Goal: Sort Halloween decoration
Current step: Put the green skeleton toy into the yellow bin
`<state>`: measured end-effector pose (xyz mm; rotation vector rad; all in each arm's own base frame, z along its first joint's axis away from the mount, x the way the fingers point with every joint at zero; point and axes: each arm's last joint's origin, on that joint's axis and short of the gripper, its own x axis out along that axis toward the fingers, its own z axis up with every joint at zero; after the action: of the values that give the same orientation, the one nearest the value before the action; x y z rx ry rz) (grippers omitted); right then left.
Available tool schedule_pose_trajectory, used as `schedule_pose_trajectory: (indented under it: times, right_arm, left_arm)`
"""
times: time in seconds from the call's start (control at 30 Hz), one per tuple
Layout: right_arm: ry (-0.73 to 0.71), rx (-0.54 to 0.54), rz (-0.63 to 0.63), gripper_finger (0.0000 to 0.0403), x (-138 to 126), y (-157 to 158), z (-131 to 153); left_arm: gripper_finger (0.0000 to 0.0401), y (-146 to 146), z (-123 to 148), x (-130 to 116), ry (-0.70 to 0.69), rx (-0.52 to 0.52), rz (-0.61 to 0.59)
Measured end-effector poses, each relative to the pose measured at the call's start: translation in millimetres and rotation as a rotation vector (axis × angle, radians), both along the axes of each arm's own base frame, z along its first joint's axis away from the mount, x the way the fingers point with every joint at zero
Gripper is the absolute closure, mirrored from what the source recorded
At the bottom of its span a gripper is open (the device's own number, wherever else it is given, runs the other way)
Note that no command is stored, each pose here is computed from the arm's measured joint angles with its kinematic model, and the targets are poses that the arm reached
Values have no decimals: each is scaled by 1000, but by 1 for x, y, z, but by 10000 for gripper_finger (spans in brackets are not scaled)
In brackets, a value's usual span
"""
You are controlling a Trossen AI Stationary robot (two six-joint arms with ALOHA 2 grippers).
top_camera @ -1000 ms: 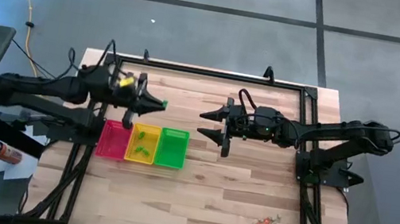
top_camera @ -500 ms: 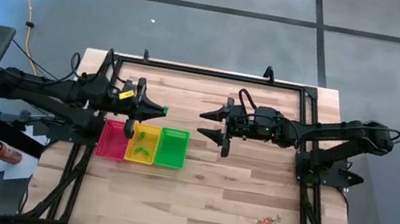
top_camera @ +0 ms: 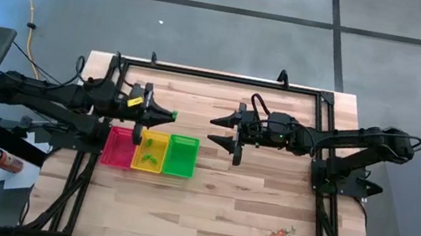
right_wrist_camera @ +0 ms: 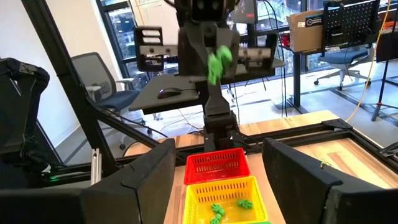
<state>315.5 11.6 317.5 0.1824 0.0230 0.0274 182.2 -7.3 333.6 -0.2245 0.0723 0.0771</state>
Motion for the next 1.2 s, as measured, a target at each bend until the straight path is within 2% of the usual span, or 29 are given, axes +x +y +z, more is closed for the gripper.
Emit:
schedule_pose_trajectory:
  times: [0.1, 0.2, 0.33, 0.4, 0.57, 0.7, 0.8, 0.9, 1.2]
  right_arm:
    - [0, 0, 0, 167, 0, 0, 0]
    - [0, 0, 0, 167, 0, 0, 0]
    - [10, 0, 0, 167, 0, 0, -1]
    - [15, -1, 0, 167, 0, 0, -1]
    - [17, -1, 0, 167, 0, 0, -2]
    - [27, -1, 0, 167, 0, 0, -3]
    - [48, -2, 0, 167, 0, 0, -5]
    - [61, -3, -1, 167, 0, 0, -6]
    - [61, -3, -1, 167, 0, 0, -6]
  left_arm:
    - [390, 0, -14, -2, 146, -71, 3]
    - [390, -3, -35, -9, 368, -176, 25]
    - [389, -6, -71, -20, 683, -327, 122]
    - [389, -8, -91, -21, 757, -399, 174]
    - [389, -10, -141, -22, 832, -563, 279]
    - [389, -9, -159, -19, 831, -673, 350]
    - [386, -10, -160, -13, 812, -660, 337]
    - [366, -10, -161, -11, 812, -641, 340]
    - [253, -7, -164, -18, 876, -619, 379]
